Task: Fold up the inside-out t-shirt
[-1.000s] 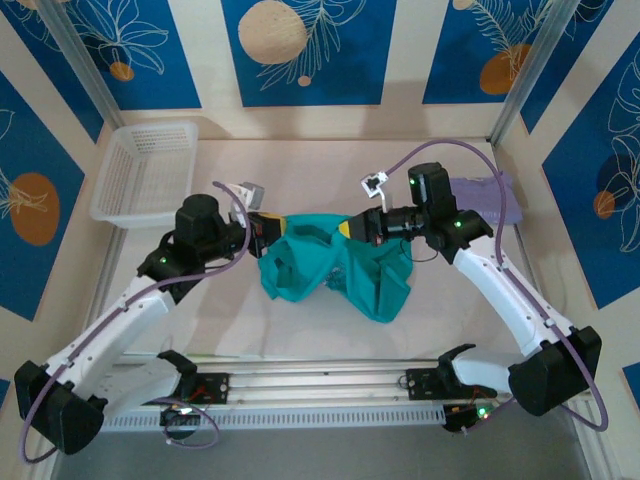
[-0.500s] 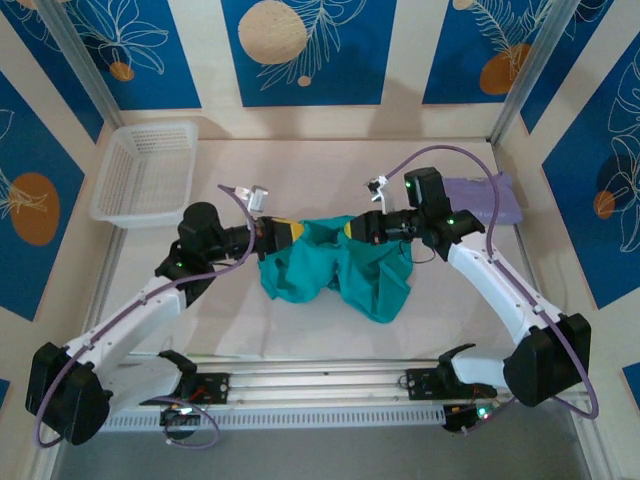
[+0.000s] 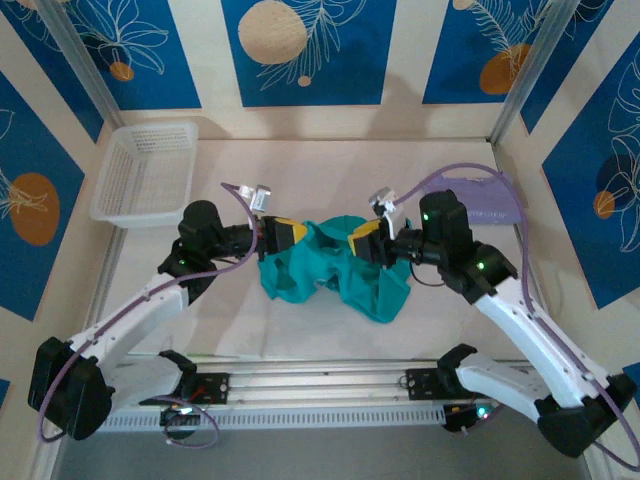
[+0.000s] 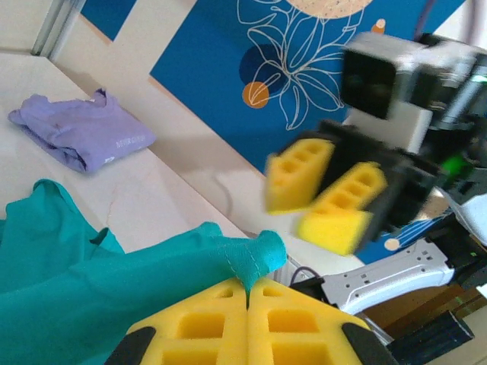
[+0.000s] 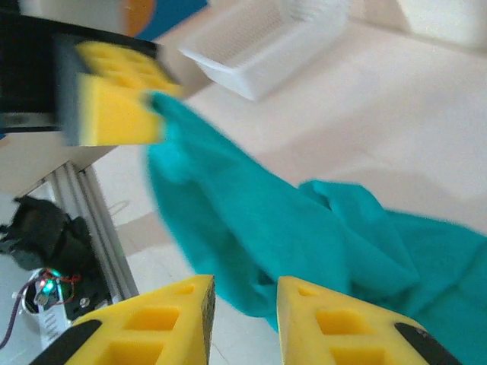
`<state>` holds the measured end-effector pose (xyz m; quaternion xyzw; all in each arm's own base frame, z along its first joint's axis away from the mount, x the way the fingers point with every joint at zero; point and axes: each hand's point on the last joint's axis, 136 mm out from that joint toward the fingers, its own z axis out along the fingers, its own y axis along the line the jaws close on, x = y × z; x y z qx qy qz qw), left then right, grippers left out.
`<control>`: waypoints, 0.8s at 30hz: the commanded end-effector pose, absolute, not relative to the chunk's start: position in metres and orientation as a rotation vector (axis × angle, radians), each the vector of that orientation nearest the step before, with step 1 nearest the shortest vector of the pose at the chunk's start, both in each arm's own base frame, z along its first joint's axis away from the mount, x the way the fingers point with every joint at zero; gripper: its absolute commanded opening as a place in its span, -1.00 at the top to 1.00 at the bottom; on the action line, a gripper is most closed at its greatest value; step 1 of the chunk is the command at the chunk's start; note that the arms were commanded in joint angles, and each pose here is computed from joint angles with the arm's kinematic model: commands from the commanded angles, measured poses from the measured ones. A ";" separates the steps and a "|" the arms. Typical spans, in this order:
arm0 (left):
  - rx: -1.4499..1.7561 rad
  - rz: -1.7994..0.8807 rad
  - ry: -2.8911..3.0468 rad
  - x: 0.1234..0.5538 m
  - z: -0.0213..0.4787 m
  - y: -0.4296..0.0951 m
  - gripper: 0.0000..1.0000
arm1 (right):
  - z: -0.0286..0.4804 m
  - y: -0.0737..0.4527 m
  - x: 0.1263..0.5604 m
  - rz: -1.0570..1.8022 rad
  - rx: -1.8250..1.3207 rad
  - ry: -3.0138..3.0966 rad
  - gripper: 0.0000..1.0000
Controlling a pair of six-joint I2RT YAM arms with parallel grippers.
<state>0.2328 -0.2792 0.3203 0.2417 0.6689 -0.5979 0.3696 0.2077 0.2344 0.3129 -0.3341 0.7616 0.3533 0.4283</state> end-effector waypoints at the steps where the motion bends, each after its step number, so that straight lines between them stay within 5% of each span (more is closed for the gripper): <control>1: 0.675 -1.508 1.660 0.230 0.338 -0.276 1.00 | 0.311 0.253 0.197 0.827 -1.009 1.798 0.44; 9: 0.685 -1.514 1.657 0.228 0.341 -0.276 1.00 | 0.286 0.290 0.210 0.797 -1.142 1.879 0.57; 24: 0.695 -1.514 1.658 0.227 0.341 -0.276 1.00 | 0.252 0.267 0.234 0.713 -1.037 2.097 0.55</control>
